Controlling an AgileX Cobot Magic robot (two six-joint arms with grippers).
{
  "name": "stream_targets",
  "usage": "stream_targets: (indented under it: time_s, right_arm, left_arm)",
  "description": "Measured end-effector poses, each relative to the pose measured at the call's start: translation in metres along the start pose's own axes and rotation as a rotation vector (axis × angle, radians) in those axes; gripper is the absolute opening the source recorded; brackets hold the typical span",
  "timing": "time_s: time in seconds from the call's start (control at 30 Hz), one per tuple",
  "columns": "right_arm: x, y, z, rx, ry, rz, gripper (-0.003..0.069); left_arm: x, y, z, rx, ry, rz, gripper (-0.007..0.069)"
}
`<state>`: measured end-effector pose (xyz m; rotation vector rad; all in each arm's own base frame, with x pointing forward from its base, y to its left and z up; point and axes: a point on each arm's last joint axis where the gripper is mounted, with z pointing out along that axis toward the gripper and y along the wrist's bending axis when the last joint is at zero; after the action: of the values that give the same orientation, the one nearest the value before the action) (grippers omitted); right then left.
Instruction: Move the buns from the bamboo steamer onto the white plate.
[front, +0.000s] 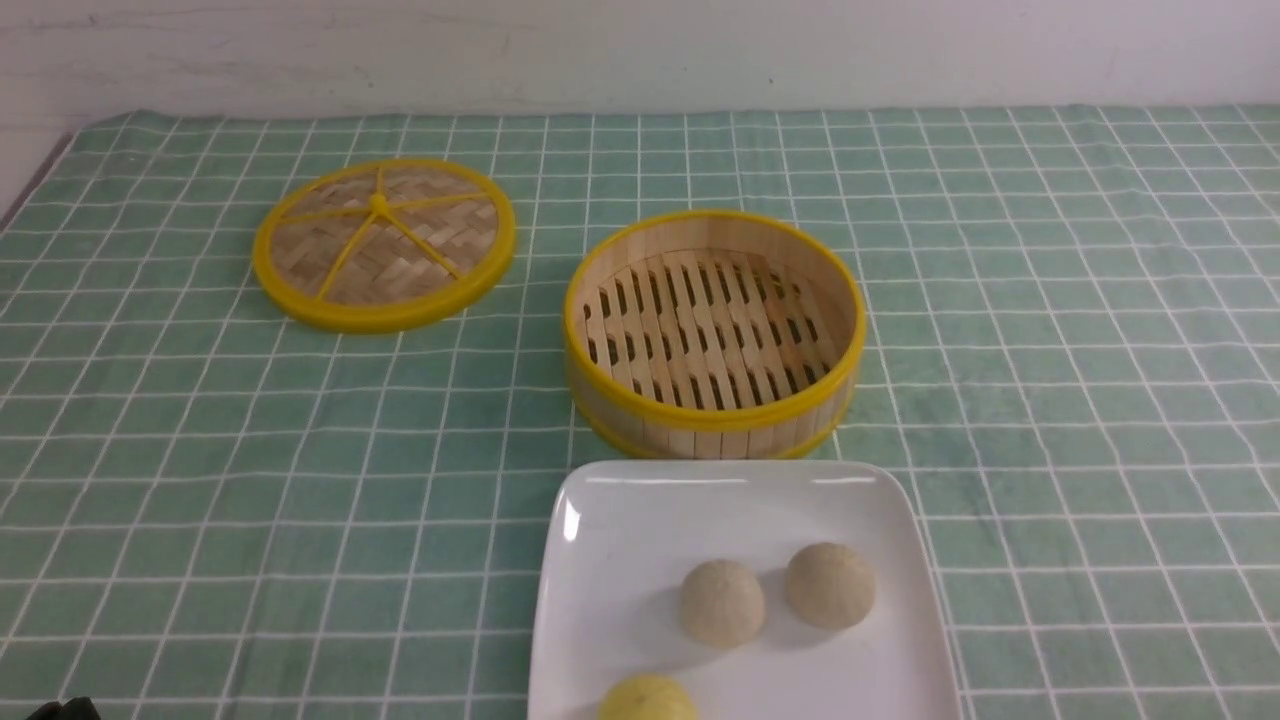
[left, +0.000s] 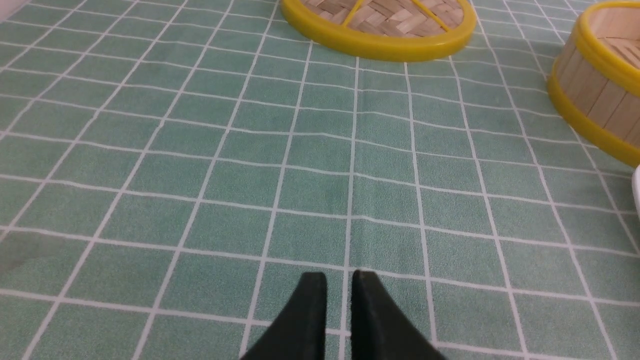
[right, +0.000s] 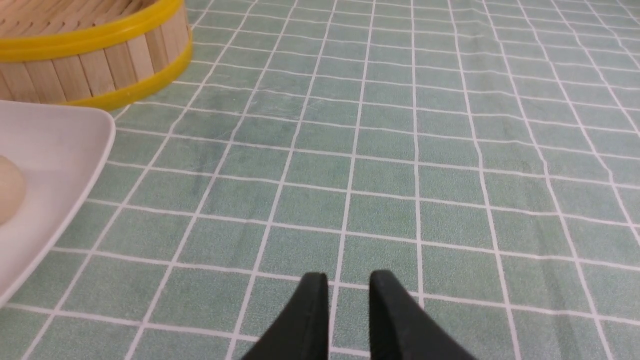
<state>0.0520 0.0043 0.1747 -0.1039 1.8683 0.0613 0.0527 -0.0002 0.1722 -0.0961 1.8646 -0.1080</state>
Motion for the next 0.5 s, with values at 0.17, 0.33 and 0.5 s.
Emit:
stream_targets:
  time_s: [0.17,0.33,0.5]
  right_arm:
    - [0.0000,0.0000,0.0000,0.000,0.000,0.000,0.0155]
    - [0.0000,0.0000,0.0000,0.000,0.000,0.000,0.0160]
    - [0.0000,0.0000,0.0000,0.000,0.000,0.000,0.0166]
  left_arm:
    - [0.0000,0.0000,0.0000,0.000,0.000,0.001,0.0117]
    - [0.0000,0.0000,0.0000,0.000,0.000,0.001,0.0126]
    - [0.0001,0.0001,0.0000,-0.001,0.001,0.002,0.0128]
